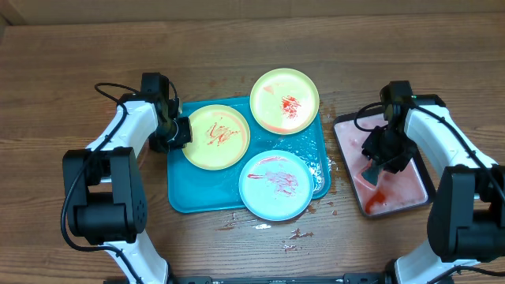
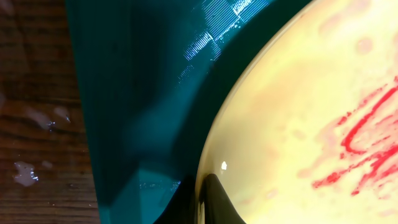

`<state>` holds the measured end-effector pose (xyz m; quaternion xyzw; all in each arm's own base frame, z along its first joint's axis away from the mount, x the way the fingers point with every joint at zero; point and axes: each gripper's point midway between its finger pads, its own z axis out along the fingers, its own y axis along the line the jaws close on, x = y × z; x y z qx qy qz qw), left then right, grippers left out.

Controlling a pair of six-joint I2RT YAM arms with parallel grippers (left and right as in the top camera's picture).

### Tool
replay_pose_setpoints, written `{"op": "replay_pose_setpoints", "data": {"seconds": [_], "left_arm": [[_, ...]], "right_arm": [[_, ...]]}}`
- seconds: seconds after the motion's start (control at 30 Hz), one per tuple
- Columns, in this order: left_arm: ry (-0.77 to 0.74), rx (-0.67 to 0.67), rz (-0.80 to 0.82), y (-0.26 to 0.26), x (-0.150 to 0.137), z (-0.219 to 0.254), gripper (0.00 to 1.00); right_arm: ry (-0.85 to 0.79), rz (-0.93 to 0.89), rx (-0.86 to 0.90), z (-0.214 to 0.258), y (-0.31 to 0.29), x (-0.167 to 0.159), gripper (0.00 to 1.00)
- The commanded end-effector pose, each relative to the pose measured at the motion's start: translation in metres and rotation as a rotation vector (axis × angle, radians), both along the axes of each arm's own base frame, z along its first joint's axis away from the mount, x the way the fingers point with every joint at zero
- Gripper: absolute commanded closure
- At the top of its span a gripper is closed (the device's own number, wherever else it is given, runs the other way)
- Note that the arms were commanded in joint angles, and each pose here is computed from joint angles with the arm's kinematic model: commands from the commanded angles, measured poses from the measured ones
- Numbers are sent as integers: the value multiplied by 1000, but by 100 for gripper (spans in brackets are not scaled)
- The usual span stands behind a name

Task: Clean dirty plates on tray and stack at the side
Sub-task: 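Grasp the green-and-pink sponge with the right gripper and lift it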

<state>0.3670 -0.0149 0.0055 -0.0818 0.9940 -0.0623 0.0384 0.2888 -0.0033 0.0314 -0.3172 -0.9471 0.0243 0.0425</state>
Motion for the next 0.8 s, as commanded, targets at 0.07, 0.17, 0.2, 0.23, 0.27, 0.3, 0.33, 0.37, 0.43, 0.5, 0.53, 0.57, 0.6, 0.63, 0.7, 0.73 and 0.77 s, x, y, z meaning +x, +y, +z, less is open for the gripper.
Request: {"op": "replay_pose_setpoints", "data": {"seconds": [0.07, 0.17, 0.2, 0.23, 0.27, 0.3, 0.33, 0.37, 0.43, 0.5, 0.53, 0.57, 0.6, 0.63, 0.7, 0.73, 0.77], "left_arm": [[59, 49, -17, 10, -13, -17, 96], [59, 49, -17, 10, -13, -17, 96], [59, 48, -16, 10, -13, -17, 96], [60, 48, -17, 9, -13, -17, 96], [62, 48, -17, 9, -13, -17, 96], [62, 48, -16, 9, -13, -17, 96], [62, 48, -16, 9, -13, -17, 96], [62, 48, -16, 9, -13, -17, 96], [62, 47, -13, 9, -13, -17, 96], [63, 43, -13, 9, -13, -17, 96], [63, 40, -13, 8, -13, -17, 95], [63, 40, -13, 8, -13, -17, 96], [62, 40, -13, 8, -13, -17, 96], [62, 41, -13, 8, -13, -17, 96], [62, 41, -13, 8, -13, -17, 96], [62, 41, -13, 8, -13, -17, 96], [63, 40, -13, 8, -13, -17, 96]], "right_arm": [[50, 24, 22, -15, 3, -22, 58], [51, 22, 42, -27, 6, -29, 60], [48, 22, 45, -30, 7, -29, 63], [43, 23, 44, -33, 7, -30, 70], [37, 28, 44, -34, 7, -29, 78], [28, 40, 46, -34, 7, -27, 85], [17, 50, 46, -34, 7, -24, 89], [11, 53, 47, -33, 7, -21, 89], [0, 55, 46, -31, 7, -17, 89], [-5, 64, 47, -29, 7, -15, 91], [-7, 74, 48, -28, 7, -14, 96], [-8, 83, 48, -27, 7, -14, 96], [-7, 84, 48, -27, 7, -14, 96], [-10, 84, 48, -26, 7, -13, 96], [-19, 99, 50, -24, 7, -10, 89], [-22, 107, 50, -23, 7, -8, 86], [-24, 110, 49, -22, 7, -7, 84]]}}
